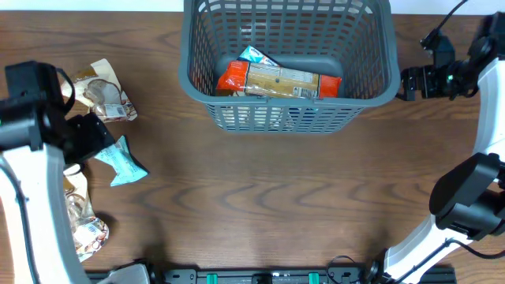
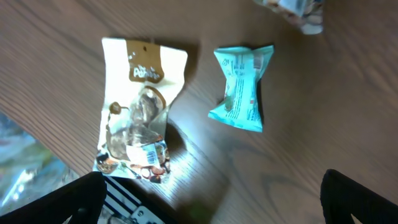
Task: Pack container
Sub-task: 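Reach the left gripper to the mint-green wipes packet and grasp it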
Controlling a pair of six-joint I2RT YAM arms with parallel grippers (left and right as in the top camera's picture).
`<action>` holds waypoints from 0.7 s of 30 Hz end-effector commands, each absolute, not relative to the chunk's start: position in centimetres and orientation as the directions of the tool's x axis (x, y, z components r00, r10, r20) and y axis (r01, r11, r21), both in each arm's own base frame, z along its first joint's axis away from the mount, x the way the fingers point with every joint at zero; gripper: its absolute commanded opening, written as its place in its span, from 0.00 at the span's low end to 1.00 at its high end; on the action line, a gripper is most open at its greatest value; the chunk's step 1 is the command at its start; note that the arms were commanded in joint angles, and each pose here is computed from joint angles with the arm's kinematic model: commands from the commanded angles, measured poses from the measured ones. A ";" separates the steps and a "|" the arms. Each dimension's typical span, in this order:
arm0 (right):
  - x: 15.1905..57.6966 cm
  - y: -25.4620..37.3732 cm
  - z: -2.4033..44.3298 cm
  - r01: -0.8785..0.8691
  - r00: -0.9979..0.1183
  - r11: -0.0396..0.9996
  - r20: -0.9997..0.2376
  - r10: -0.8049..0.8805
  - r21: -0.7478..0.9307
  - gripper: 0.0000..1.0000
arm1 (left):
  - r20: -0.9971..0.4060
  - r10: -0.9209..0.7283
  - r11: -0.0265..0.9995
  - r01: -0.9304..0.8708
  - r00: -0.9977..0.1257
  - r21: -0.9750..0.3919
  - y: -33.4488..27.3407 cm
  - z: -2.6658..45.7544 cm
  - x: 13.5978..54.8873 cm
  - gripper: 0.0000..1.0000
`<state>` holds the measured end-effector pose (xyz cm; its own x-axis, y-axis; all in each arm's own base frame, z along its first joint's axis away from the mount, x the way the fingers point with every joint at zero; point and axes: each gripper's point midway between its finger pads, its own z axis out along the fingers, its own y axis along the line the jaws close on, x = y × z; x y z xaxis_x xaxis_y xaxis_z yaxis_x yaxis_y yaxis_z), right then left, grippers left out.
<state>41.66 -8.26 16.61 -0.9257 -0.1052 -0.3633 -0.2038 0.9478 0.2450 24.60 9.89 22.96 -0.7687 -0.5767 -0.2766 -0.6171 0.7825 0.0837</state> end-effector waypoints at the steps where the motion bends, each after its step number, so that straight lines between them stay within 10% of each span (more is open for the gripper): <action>1: 41.5 -7.7 16.3 -0.196 -0.928 0.942 -0.361 -0.088 0.272 0.99 | -0.225 -0.603 0.772 -0.630 -0.766 0.077 10.1 21.4 25.8 0.99; 21: 41.4 -7.4 16.4 -0.199 -0.929 0.938 -0.360 -0.088 0.285 0.99 | -0.154 -0.580 0.802 -0.594 -0.800 0.064 10.5 8.1 30.3 0.99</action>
<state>41.41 -7.91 16.10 -0.9297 -0.1005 -0.3543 -0.2033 0.9422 0.2664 31.65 11.18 10.47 -0.7759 -0.5944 -0.2114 -0.6176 0.7840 0.0623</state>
